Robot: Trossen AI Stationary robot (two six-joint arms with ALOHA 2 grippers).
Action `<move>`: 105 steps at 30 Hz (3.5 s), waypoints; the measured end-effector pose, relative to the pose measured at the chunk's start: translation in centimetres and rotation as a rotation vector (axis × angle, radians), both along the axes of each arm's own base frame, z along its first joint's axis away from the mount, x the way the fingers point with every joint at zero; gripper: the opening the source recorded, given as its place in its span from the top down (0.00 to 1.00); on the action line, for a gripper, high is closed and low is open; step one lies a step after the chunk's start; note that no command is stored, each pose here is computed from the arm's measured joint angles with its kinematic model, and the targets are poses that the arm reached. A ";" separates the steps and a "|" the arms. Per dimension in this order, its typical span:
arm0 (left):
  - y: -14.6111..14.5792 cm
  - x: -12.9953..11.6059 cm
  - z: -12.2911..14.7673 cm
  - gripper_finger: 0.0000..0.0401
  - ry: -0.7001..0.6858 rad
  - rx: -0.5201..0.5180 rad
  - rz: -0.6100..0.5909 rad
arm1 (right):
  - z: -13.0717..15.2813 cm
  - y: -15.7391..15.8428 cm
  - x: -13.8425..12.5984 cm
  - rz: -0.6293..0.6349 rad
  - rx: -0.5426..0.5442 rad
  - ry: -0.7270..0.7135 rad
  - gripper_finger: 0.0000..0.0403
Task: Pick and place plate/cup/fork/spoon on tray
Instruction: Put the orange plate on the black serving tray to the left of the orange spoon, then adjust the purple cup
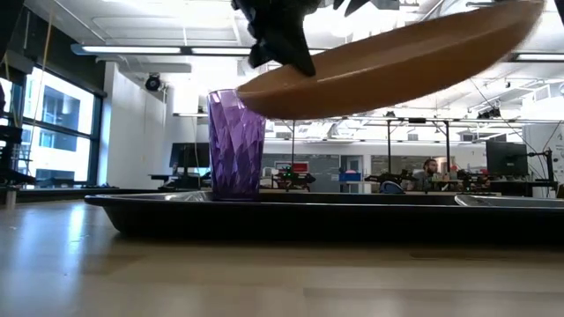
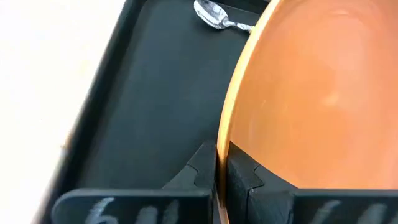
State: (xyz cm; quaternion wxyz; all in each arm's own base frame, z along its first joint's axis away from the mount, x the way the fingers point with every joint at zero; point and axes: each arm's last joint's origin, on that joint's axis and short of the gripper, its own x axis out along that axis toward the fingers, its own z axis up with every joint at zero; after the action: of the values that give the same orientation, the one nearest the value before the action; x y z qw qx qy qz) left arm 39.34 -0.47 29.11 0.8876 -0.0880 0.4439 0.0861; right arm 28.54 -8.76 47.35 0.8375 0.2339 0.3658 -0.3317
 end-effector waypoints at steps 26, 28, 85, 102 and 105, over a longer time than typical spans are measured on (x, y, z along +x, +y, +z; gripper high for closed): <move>3.8 4.7 -3.4 1.00 0.095 0.090 -0.151 | 0.0 0.4 0.1 0.000 0.010 -0.006 0.66; 4.1 4.8 -3.8 1.00 0.112 0.092 -0.143 | 0.0 0.4 0.1 0.000 0.010 -0.007 0.66; 6.0 5.2 -5.7 0.84 0.168 0.152 -0.141 | 0.0 0.4 0.1 0.011 0.011 -0.006 0.66; 6.0 3.5 -0.9 0.84 0.052 0.113 -0.053 | 1.3 0.2 -1.0 0.051 -0.063 -0.045 0.66; 6.0 2.9 0.3 0.84 0.025 0.117 -0.046 | 2.0 -0.1 -1.7 0.057 -0.099 -0.080 0.66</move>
State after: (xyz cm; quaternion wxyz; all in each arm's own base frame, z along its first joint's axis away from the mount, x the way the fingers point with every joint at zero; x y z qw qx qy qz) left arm 42.20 5.57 29.45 0.8874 -0.0245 0.4511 0.0924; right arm 26.88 -8.84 49.35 0.8711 0.1947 0.3217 -0.3160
